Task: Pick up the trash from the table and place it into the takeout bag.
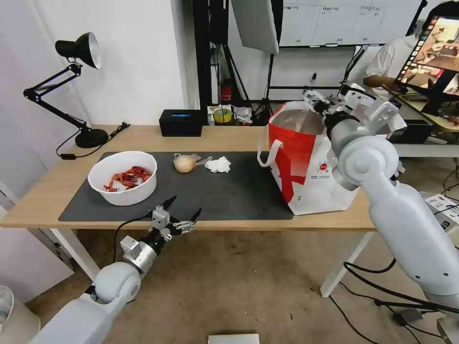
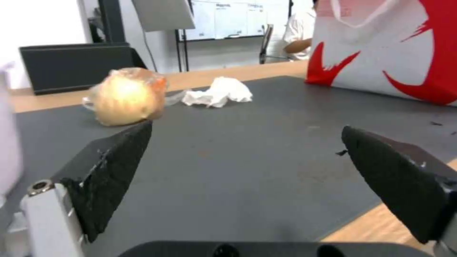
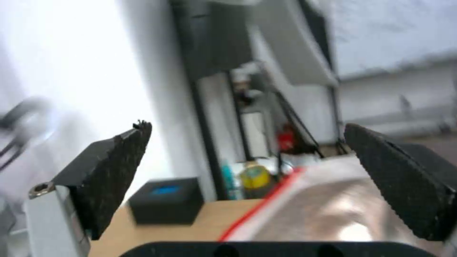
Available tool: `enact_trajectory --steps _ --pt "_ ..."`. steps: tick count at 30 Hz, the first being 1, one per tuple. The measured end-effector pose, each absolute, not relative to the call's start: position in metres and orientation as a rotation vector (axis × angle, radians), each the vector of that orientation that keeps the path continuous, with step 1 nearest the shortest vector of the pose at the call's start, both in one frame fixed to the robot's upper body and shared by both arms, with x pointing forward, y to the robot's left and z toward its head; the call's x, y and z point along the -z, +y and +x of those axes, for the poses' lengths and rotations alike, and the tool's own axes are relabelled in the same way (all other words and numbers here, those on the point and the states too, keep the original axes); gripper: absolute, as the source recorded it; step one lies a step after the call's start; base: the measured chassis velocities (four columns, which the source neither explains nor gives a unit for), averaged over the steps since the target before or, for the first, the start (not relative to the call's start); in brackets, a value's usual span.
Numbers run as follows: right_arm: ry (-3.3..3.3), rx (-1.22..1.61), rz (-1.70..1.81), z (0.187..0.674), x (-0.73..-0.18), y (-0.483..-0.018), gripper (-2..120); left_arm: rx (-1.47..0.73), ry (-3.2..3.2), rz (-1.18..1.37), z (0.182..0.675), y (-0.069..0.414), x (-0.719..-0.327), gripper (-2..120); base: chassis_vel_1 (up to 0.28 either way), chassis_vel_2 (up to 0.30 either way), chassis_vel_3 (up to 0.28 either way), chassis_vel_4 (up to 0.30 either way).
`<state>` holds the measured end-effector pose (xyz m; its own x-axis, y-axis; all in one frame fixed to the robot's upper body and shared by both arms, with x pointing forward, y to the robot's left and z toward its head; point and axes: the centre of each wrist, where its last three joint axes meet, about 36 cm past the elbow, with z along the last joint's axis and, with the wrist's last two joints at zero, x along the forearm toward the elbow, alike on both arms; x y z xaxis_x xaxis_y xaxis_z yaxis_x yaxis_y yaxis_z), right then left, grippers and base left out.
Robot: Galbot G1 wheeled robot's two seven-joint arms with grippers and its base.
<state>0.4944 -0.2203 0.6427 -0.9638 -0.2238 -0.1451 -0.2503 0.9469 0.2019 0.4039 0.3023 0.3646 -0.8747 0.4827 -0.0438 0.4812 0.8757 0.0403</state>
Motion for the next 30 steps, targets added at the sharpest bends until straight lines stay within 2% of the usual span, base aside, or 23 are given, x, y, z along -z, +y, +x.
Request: enact_trajectory --steps 2,5,10,19,25,30 --pt "2.947 -0.162 -0.522 0.477 -0.631 -0.212 100 -0.069 2.985 0.741 0.402 0.311 -0.366 100 0.000 0.000 0.000 0.000" --pt "2.920 -0.060 -0.623 0.462 -0.614 -0.210 100 -0.097 2.983 0.697 0.400 0.324 -0.368 100 0.000 0.000 0.000 0.000" --pt "2.898 -0.042 -0.724 0.432 -0.576 -0.216 100 -0.139 2.983 0.633 0.393 0.348 -0.371 100 0.000 0.000 0.000 0.000" --pt "2.850 0.030 -0.717 0.391 -0.530 -0.244 100 -0.153 3.007 0.563 0.370 0.369 -0.358 100 0.000 0.000 0.000 0.000" --pt "2.913 0.074 -0.663 0.334 -0.472 -0.258 100 -0.160 3.021 0.498 0.352 0.389 -0.354 100 0.000 0.000 0.000 0.000" --pt "2.962 0.052 -0.645 0.308 -0.440 -0.261 100 -0.162 3.026 0.489 0.345 0.400 -0.353 100 0.000 0.000 0.000 0.000"
